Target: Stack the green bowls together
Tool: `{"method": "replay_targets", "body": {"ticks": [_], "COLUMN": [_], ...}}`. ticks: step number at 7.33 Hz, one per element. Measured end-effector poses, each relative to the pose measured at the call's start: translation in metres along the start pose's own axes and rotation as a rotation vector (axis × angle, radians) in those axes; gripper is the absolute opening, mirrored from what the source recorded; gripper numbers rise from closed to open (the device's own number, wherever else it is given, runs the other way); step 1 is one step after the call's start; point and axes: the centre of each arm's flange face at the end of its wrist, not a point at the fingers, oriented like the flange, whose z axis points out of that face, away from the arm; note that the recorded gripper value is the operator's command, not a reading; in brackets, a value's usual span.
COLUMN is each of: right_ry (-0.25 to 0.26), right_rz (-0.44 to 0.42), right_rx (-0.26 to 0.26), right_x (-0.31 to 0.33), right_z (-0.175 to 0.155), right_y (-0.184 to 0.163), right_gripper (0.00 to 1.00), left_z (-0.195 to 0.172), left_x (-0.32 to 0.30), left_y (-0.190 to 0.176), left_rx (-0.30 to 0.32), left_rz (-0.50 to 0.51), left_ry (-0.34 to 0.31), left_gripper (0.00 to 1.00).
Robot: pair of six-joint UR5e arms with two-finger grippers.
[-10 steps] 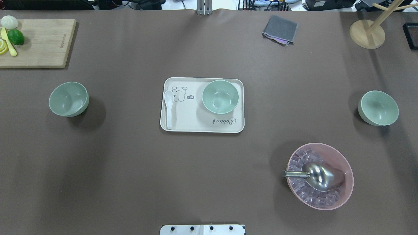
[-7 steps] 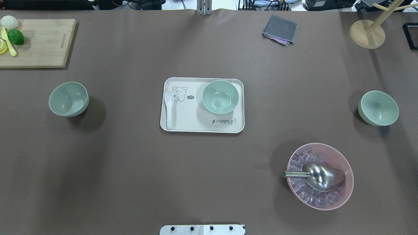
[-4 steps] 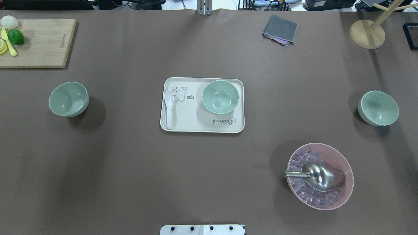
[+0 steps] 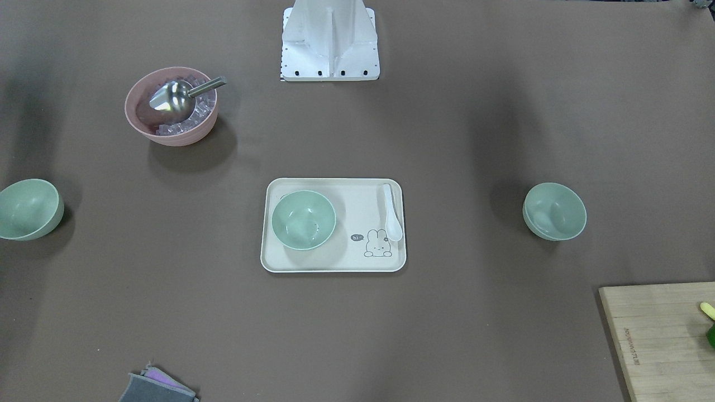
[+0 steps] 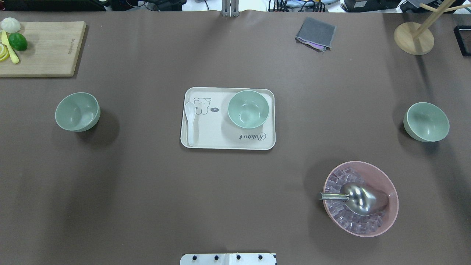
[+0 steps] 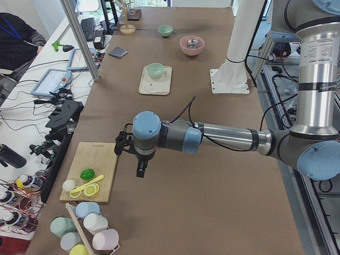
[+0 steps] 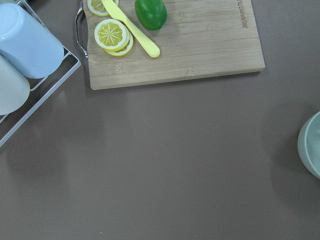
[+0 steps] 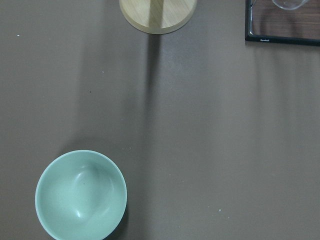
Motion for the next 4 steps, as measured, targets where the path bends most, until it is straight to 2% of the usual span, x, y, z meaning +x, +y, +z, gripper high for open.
{"method": "replay_targets", "body": {"ticks": [2,4], "right_ry": [-0.014,-0.027], "right_rz": [-0.044,-0.067], "right_rx": [0.029,0.032], "right_x": [-0.005,-0.019], "right_z": [0.000,0.002], "right_y": [-0.002,-0.009], "right_gripper": [1.00,1.00], "left_z": [0.000,-0.002], "left_x": [0.002,0.022], "left_y": [0.005,-0.008], "left_rx": [0.020,0.057], "left_rz": [0.023,0.032], "left_ry": [0.029,0.099], "left_gripper": [0.99,0.99]}}
